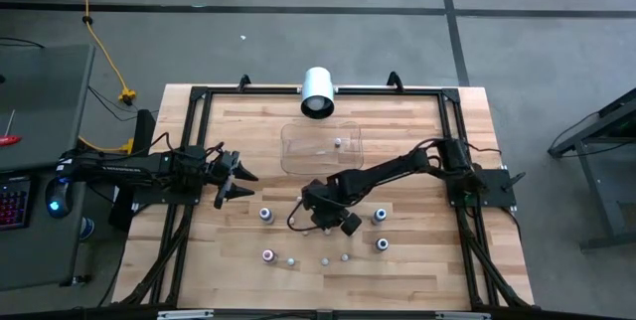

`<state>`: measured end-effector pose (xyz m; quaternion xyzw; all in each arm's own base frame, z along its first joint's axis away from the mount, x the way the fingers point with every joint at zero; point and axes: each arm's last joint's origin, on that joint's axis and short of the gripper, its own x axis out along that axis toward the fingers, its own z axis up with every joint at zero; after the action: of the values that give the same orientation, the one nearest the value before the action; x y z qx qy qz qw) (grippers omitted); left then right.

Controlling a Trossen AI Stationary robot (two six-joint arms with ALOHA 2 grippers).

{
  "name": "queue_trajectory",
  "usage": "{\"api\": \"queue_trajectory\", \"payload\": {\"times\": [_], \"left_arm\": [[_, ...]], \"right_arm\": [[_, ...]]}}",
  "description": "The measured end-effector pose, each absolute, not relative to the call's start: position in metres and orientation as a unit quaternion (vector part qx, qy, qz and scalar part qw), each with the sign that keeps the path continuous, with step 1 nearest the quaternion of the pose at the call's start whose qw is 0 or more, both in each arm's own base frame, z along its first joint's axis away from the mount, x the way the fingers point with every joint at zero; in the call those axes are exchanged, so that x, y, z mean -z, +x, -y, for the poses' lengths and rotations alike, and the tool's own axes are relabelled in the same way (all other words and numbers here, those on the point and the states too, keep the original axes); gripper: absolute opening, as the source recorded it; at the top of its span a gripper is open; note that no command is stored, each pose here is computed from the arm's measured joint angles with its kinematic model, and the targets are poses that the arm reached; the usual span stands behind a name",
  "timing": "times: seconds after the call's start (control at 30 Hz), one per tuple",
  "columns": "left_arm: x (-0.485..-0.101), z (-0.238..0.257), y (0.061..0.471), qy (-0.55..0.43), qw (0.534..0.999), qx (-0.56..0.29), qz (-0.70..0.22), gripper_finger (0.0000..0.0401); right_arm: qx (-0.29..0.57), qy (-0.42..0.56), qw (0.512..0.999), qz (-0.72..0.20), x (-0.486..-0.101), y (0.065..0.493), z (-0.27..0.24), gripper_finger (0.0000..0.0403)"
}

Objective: Pick & Place food coloring
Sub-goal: Put the small green food coloring bottle into the transparent bin

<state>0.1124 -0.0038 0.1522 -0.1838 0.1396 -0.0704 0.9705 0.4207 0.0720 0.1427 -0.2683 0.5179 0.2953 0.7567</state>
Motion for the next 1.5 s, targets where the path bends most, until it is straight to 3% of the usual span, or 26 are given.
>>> {"api": "queue_trajectory", "payload": {"times": [0.4, 1.13, 1.5], "left_arm": [[-0.1522, 0.0038, 0.1124, -0.184, 0.970, 0.070, -0.140, 0.0234], [-0.1522, 0.0038, 0.1124, -0.184, 0.970, 0.070, -0.139, 0.0234], [-0.1523, 0.0038, 0.1124, -0.184, 0.970, 0.070, -0.139, 0.0234]], "right_arm": [[-0.302, -0.264, 0.756, -0.517, -0.1417, 0.4205, -0.0735, 0.0146], [-0.307, -0.258, 0.757, -0.516, -0.1415, 0.4205, -0.0743, 0.0060], [-0.290, -0.254, 0.762, -0.520, -0.1417, 0.4213, -0.0738, 0.0051]]}}
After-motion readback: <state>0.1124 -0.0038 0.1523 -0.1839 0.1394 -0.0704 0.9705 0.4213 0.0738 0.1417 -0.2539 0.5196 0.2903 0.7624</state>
